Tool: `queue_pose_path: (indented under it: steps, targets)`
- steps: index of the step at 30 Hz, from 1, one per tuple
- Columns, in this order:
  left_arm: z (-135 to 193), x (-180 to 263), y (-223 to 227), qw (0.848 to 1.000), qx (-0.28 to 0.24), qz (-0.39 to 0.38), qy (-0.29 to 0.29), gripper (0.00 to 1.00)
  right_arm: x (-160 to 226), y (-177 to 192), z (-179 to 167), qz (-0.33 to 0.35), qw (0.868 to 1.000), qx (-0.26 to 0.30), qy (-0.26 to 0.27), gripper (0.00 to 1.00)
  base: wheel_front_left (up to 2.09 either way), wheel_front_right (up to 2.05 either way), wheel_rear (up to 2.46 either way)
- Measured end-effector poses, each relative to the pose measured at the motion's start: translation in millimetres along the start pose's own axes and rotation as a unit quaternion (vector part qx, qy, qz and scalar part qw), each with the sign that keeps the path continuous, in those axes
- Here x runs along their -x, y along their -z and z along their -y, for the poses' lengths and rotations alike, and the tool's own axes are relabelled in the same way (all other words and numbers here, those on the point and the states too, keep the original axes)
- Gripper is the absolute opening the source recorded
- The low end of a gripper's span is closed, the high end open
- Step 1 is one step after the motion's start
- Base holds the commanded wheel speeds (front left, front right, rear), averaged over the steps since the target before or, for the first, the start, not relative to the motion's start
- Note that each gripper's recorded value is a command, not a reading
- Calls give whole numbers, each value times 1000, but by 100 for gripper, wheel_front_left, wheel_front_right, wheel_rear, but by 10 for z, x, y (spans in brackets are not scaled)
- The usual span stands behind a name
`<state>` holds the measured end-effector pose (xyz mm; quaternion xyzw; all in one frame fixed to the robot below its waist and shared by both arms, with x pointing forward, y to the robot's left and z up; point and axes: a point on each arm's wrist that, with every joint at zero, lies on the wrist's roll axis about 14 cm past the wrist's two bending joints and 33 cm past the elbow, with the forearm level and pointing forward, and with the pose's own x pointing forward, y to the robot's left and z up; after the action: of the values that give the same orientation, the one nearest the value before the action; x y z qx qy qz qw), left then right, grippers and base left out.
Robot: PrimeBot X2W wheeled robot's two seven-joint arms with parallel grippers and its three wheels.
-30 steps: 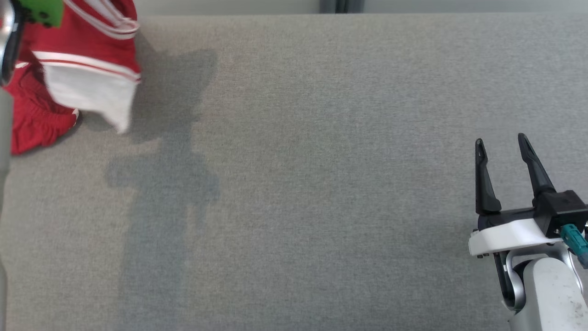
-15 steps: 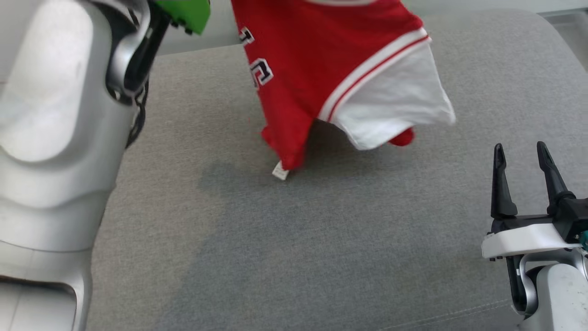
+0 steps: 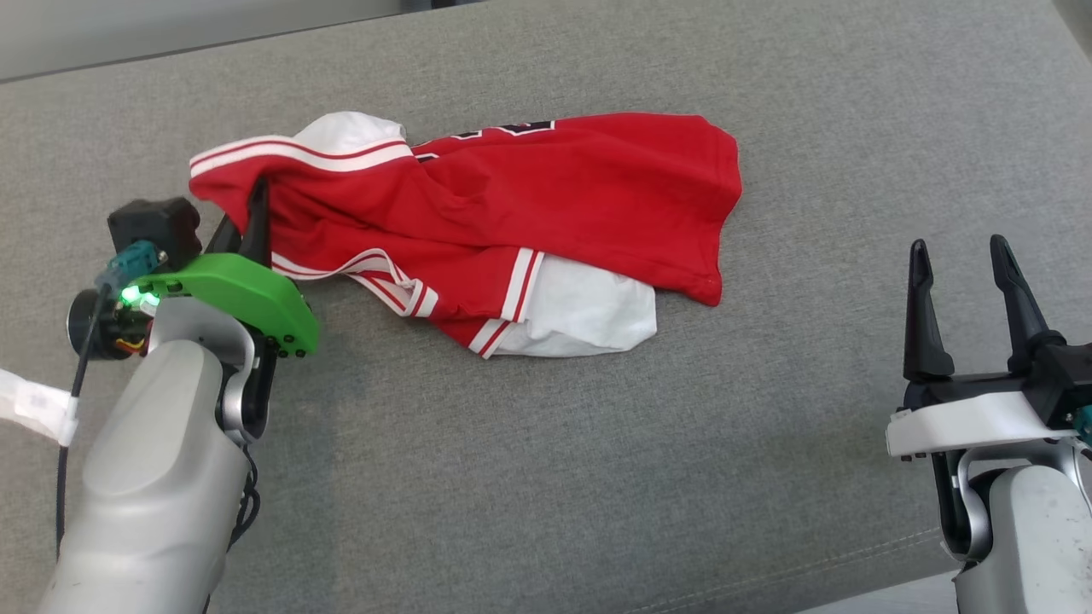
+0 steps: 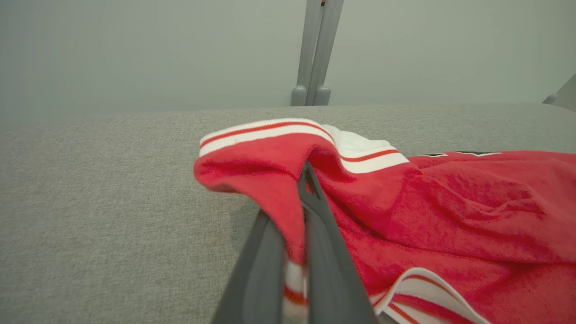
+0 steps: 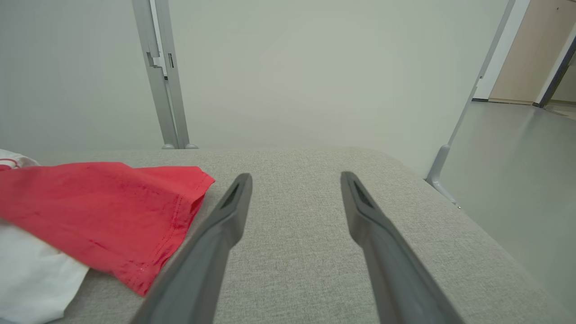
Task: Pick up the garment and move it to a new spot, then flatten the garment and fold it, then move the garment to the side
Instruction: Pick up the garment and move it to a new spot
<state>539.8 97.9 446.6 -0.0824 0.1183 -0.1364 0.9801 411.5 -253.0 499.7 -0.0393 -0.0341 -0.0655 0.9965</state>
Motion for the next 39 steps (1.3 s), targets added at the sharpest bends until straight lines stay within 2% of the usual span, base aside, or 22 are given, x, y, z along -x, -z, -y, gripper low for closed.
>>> queue_pose_path:
  steps: [1,2,3,9,16,25,39]
  targets:
    - [-50,15,81,1000,3,-4,-10,15,-20,11,-22,-1,1000,1,-3,100,0,0,0]
    - [-89,27,123,1000,5,-4,-19,46,-38,17,-46,-1,1000,1,-6,100,0,0,0]
    - [-139,45,166,1000,6,-5,-28,100,-59,20,-80,0,1000,0,-11,100,0,0,0]
    - [-305,145,300,998,7,-11,-60,100,-121,47,-272,-1,999,-3,-37,100,0,0,0]
    - [-236,278,71,998,14,33,-51,100,-108,-29,-371,8,999,-7,-51,100,0,0,0]
    - [-274,871,9,993,42,81,-77,100,55,-71,-470,6,998,-15,-67,100,0,0,0]
    - [-271,1719,107,982,74,116,-129,100,365,-173,-596,12,995,-31,-89,100,0,0,0]
